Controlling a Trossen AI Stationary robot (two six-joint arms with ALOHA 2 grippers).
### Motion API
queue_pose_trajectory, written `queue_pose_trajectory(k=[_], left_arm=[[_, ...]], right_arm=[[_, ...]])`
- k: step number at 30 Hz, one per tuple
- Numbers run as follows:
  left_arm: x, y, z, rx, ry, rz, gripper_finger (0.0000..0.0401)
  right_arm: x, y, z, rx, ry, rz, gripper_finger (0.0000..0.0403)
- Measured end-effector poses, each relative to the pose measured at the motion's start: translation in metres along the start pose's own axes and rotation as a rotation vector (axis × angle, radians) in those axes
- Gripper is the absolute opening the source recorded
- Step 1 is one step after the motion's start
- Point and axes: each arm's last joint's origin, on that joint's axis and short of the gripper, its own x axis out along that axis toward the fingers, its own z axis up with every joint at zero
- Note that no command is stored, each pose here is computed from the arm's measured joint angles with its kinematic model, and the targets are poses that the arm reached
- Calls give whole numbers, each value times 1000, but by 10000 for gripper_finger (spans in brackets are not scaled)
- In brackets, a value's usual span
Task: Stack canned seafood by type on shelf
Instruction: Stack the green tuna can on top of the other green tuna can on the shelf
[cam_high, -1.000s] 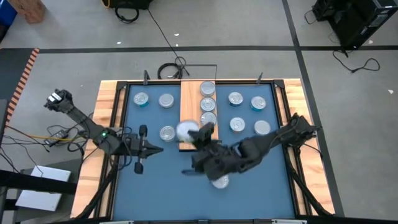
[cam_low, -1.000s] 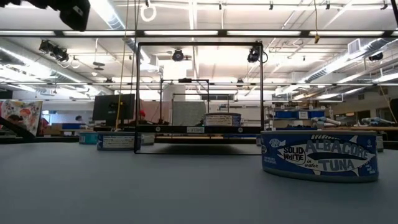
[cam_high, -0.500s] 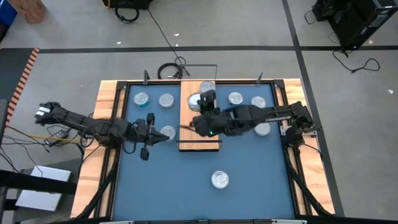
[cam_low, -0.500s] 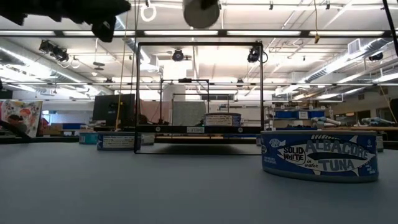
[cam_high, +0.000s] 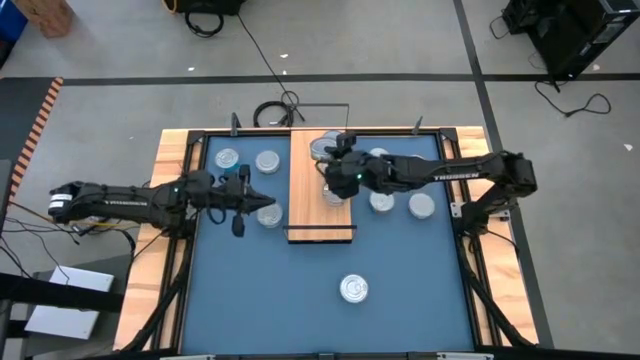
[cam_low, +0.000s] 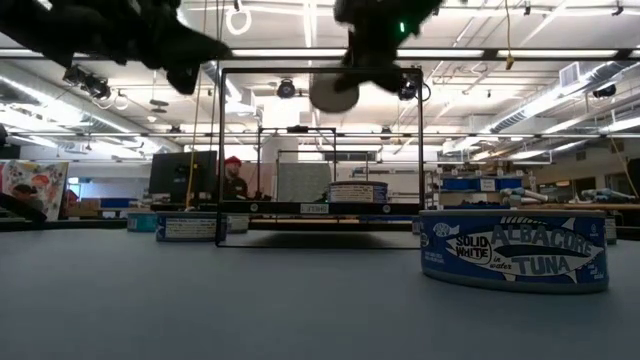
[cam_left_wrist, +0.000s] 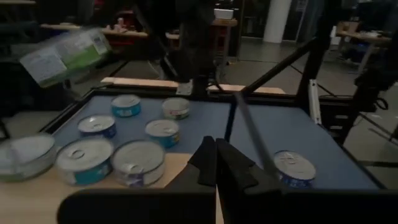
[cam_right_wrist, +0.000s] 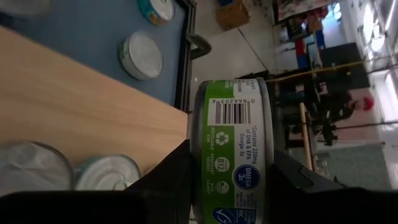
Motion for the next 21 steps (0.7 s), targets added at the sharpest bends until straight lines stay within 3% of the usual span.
queue_pose_trajectory(k=[5,9,21], left_arm=[[-1,9,-12,-47,21,63,1],[-2,13,-11,-81,5,126,1],[-3,15,-11,-30,11,126,1]], right_arm=[[30,11,-39,-17,-52,24,138],[43,20,-58,-35,-16,35,138],[63,14,-89,-43,44,33,138]])
